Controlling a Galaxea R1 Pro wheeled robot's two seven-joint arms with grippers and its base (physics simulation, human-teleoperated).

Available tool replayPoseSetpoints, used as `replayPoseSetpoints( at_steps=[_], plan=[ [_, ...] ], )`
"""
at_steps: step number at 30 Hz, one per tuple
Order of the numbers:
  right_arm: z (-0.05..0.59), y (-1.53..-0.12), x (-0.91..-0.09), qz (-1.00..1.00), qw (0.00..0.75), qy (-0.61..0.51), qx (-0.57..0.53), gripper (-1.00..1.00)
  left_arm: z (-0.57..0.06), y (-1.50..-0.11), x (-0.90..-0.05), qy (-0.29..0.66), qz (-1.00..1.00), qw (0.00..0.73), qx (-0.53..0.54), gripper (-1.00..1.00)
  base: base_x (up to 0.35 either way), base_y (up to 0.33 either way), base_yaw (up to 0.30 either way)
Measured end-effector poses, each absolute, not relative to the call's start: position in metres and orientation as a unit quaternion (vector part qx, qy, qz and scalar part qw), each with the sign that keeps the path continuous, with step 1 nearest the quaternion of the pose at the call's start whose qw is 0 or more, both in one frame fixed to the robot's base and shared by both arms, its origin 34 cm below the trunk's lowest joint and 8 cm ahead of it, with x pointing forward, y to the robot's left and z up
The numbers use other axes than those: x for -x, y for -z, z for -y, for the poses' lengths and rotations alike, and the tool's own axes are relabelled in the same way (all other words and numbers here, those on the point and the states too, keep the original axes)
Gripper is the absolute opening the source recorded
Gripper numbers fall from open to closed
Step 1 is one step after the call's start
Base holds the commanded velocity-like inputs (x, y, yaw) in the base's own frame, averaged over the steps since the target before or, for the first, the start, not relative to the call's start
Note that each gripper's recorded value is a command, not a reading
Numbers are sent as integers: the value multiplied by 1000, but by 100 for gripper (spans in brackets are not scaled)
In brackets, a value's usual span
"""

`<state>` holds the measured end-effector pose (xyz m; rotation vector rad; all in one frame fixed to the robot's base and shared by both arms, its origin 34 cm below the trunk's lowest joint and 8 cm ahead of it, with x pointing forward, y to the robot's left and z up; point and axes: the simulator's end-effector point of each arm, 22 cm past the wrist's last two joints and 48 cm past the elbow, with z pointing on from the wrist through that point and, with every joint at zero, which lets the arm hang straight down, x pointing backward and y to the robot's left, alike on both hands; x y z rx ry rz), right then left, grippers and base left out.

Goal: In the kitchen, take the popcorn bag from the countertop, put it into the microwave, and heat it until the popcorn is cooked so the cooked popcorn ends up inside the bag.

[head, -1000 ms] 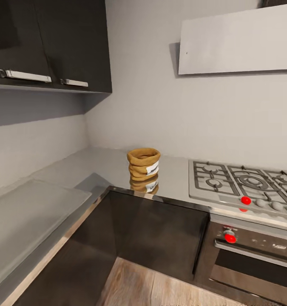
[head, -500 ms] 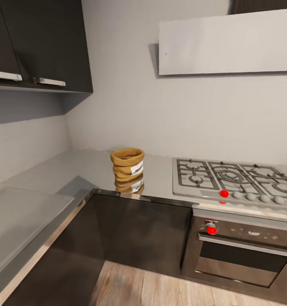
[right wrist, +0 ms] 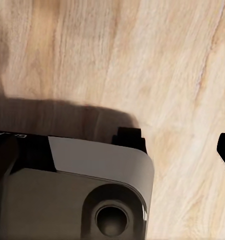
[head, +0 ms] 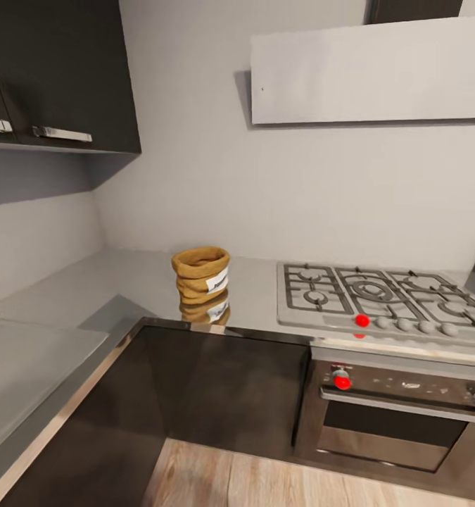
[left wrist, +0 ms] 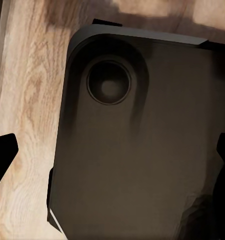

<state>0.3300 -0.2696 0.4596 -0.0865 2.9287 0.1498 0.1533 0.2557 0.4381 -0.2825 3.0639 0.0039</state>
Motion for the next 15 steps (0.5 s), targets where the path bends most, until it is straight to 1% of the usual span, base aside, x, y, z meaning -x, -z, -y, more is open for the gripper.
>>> replayPoseSetpoints(
  at_steps=[3, 5, 13, 15],
  plan=[
    [270, -460, -330, -993, 104, -50, 30, 100, -256, -438, -153, -1, -995, 32, 92, 100, 245, 0, 0],
    [271, -460, -330, -993, 104, -50, 30, 100, -256, -438, -153, -1, -995, 32, 92, 100, 155, 0, 0],
    [272, -459, -330, -993, 103, -49, 30, 100, -256, -438, -153, -1, -995, 32, 92, 100, 20, 0, 0],
    [281, -460, -333, -993, 107, -40, 41, 100, -259, -438, -154, -6, -994, 33, 100, 100, 0, 0, 0]
  ],
)
